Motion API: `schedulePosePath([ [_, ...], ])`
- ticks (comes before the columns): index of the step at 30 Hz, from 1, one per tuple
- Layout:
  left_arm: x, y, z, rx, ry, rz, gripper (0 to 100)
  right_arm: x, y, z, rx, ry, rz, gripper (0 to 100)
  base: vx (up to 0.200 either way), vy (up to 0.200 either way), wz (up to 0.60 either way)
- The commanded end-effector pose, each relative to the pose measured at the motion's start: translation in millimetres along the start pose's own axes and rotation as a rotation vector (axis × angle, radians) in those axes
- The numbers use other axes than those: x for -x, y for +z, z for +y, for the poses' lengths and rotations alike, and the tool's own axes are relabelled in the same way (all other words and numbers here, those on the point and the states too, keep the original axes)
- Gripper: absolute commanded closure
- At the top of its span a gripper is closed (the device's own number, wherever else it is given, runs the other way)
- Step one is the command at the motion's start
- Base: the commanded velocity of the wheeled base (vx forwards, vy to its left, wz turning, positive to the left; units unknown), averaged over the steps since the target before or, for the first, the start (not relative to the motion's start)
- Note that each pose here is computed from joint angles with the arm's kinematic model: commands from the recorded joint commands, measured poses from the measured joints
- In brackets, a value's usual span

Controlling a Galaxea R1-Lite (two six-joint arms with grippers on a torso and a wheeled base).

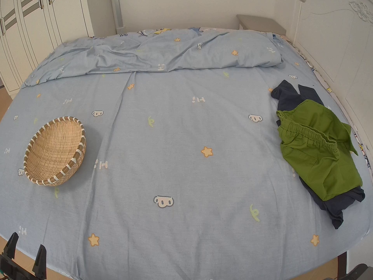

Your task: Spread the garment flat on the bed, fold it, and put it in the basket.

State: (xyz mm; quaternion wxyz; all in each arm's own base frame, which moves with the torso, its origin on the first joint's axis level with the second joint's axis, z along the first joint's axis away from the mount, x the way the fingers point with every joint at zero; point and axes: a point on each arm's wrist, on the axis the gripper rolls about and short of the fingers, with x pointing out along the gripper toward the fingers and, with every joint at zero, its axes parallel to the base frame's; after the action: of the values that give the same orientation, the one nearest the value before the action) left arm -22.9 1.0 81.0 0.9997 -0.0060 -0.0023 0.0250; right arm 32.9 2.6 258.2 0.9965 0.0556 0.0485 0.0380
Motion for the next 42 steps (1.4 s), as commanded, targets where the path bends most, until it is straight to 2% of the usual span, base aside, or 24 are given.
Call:
schedulePosePath([
  [1,-1,-5,0,0.0,0.001,0.009,0,-211,21,-20,0.121,-0.099,0.411,0,0.0,0.0,0.0],
  [8,-1,-5,0,0.0,0.001,0.009,0,-294,13,-24,0.125,-0.083,0.571,0,0.0,0.0,0.0],
  [15,-1,-5,0,0.0,0.001,0.009,0,-335,4,-23,0.137,-0.079,0.593,0,0.0,0.0,0.0],
  [21,-1,-5,0,0.0,0.001,0.009,0,-357,-6,-42,0.125,-0.119,0.608,0,0.0,0.0,0.0],
  [24,-1,-5,0,0.0,0.001,0.009,0,-363,-7,-52,0.119,-0.141,0.623,0,0.0,0.0,0.0],
  [31,-1,-5,0,0.0,0.001,0.009,0,-351,-5,-50,0.137,-0.132,0.706,0,0.0,0.0,0.0],
  [34,-1,-5,0,0.0,0.001,0.007,0,-346,-2,-48,0.137,-0.125,0.698,0,0.0,0.0,0.0],
  [42,-1,-5,0,0.0,0.001,0.009,0,-327,27,-38,0.119,-0.103,0.57,0,0.0,0.0,0.0],
])
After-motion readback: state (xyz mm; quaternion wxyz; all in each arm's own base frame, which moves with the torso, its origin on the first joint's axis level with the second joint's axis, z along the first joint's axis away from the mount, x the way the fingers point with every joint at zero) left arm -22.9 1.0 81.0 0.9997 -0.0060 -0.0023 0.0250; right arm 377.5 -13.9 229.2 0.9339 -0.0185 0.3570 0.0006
